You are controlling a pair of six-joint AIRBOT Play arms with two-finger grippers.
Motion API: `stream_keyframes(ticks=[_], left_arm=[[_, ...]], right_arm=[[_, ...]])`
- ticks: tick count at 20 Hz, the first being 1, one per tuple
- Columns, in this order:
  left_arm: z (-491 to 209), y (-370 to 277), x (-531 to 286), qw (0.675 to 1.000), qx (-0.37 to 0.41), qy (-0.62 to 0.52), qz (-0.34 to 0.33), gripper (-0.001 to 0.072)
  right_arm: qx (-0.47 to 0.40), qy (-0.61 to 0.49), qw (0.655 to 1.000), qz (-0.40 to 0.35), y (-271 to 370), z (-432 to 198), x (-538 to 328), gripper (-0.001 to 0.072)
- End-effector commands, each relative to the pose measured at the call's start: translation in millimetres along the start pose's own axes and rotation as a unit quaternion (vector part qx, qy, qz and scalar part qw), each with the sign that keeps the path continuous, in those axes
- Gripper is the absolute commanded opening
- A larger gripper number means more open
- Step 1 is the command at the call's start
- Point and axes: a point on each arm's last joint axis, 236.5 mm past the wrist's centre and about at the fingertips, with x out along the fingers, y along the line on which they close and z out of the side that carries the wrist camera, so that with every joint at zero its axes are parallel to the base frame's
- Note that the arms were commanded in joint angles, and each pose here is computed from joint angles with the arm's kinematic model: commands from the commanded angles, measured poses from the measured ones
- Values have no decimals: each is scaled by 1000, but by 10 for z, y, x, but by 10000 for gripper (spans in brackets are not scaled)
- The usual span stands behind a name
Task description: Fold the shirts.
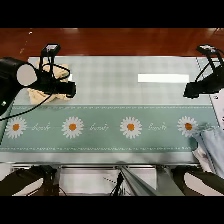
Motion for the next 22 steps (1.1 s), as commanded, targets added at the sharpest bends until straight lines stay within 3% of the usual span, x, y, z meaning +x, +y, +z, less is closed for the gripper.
stream_keyframes(ticks=[1, 14, 18, 22], left_arm=[[3, -2, -2, 1000, 0, 0, 0, 716], [108, -20, -1, 1000, 1, -22, -4, 716], [483, 575, -99, 988, 59, -93, 110, 719], [748, 1573, -136, 968, -90, -159, 171, 719]], right_arm=[[0, 0, 1000, 0, 2, 1, -1, 617], [1, -34, 999, -5, -25, 163, -7, 616], [9, -35, 999, -1, -6, 165, -7, 616], [9, -63, 998, -12, -61, 297, -19, 614]])
